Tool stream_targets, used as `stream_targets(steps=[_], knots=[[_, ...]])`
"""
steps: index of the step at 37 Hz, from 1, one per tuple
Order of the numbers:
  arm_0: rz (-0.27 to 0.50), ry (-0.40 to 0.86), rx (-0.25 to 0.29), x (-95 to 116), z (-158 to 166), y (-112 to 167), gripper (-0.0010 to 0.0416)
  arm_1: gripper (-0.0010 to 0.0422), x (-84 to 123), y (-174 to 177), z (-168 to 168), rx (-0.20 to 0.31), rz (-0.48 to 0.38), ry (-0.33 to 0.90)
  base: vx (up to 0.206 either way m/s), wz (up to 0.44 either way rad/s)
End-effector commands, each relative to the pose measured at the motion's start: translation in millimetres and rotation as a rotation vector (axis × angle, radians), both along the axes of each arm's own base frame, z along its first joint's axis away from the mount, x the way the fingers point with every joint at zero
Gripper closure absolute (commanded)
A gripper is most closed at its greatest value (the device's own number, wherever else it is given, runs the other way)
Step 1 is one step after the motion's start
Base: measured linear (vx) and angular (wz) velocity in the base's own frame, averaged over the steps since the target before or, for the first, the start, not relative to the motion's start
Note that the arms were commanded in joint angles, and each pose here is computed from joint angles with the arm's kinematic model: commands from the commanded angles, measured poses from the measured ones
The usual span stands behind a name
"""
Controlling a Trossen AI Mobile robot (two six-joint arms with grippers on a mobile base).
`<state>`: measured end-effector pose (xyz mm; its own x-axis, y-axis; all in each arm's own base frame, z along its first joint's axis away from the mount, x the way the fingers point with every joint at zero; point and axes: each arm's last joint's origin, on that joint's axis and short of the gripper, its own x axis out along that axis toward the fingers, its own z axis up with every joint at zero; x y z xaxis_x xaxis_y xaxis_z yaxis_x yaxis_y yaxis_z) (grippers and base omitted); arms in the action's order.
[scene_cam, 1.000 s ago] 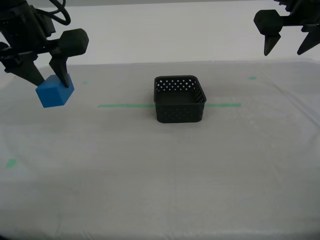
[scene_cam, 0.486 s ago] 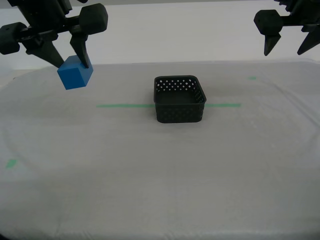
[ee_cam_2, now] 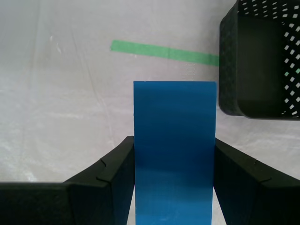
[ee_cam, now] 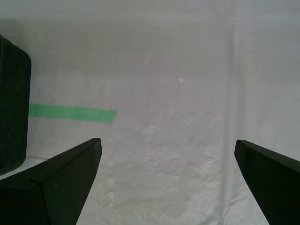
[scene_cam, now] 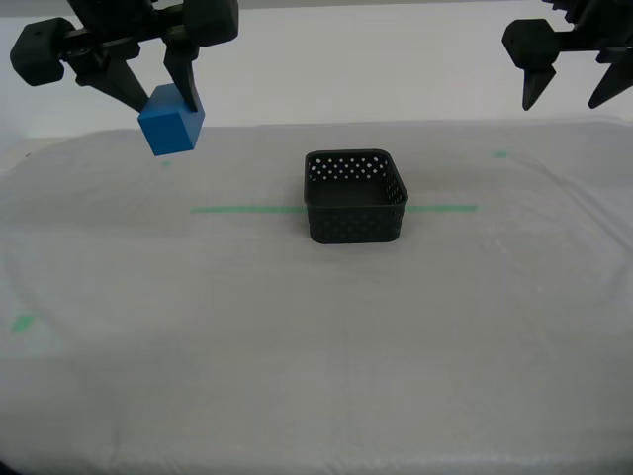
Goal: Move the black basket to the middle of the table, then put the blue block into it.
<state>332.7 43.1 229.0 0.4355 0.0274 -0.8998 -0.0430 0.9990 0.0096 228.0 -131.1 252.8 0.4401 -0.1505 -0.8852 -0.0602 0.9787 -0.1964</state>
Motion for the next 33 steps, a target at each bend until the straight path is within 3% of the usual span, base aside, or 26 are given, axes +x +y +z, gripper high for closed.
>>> stream_targets(steps=[1, 17, 33], knots=[[-0.001, -0.001, 0.003, 0, 0, 0, 0.0007, 0.0413, 2, -3, -1, -0.003, 0.001, -0.010, 0.000, 0.000], [0.000, -0.001, 0.002, 0, 0, 0, 0.0007, 0.0412, 34, -43, -12, 0.028, -0.075, 0.018, 0.000, 0.000], [0.000, -0.002, 0.002, 0, 0, 0, 0.0007, 0.0412, 83, -110, -24, 0.041, -0.183, -0.006, 0.000, 0.000]])
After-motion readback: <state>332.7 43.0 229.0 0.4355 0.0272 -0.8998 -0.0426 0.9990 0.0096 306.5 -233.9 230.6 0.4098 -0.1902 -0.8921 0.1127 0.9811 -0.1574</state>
